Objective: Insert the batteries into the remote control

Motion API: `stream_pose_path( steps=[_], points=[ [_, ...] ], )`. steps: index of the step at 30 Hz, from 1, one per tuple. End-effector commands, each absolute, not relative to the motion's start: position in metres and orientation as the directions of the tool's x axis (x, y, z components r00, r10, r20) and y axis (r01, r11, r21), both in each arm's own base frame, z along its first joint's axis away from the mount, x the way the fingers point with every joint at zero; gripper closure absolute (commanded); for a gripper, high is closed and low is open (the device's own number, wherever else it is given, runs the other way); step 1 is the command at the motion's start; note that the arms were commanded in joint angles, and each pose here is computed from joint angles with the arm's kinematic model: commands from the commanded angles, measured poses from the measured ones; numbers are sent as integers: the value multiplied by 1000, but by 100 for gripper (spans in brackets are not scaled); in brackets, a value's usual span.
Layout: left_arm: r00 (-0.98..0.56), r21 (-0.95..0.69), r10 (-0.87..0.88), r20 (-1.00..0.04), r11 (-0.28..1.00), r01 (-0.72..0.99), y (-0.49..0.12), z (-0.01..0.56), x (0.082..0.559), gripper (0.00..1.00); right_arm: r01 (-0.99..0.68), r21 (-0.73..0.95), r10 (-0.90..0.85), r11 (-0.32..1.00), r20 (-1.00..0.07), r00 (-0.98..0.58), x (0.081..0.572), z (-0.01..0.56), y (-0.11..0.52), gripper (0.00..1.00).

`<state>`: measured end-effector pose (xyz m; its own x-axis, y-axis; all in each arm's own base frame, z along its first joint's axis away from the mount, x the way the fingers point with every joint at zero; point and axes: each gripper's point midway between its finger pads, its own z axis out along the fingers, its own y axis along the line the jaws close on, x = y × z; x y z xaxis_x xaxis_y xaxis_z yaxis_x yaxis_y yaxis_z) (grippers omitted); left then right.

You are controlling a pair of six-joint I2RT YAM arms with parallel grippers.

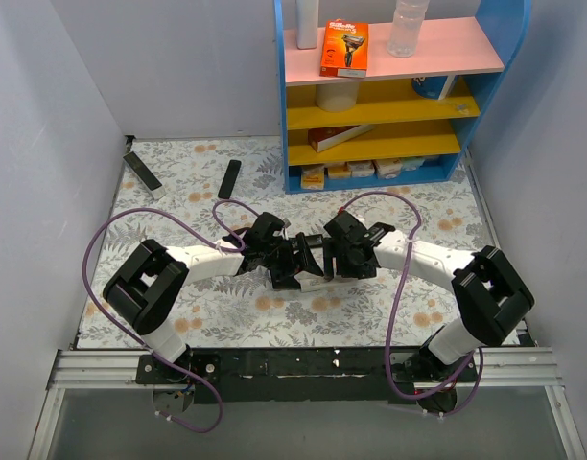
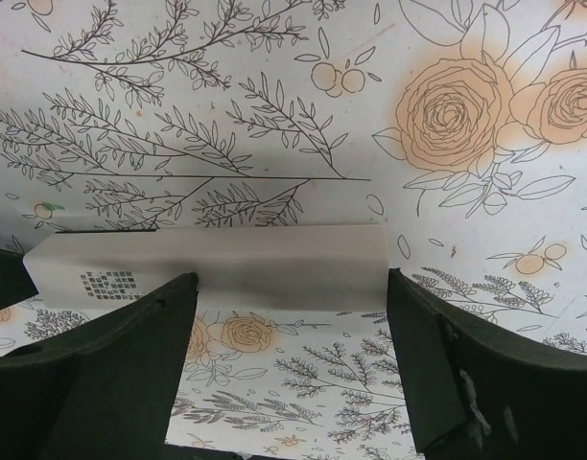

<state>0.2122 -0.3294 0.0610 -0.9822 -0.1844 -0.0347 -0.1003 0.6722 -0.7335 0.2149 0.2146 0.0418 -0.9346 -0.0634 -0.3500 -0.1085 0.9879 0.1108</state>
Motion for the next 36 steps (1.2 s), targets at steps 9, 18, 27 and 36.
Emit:
stream_pose_path(
  steps=[9,18,27,36],
  points=[
    [-942,-707,-283,-180,703,-76,-292,67,253,12,-90,142,-12,986,-478,-878,233,79,198,7],
    [-754,-642,-477,-452,761,-97,-206,143,308,2,52,89,97,995,-626,-774,255,130,128,4],
    [-293,-504,-542,-788,841,-198,-85,278,304,2,185,103,179,977,-868,-464,252,237,60,2],
    [218,-486,-449,-867,859,-163,5,423,225,2,176,160,181,971,-977,-111,226,331,16,2]
  ],
)
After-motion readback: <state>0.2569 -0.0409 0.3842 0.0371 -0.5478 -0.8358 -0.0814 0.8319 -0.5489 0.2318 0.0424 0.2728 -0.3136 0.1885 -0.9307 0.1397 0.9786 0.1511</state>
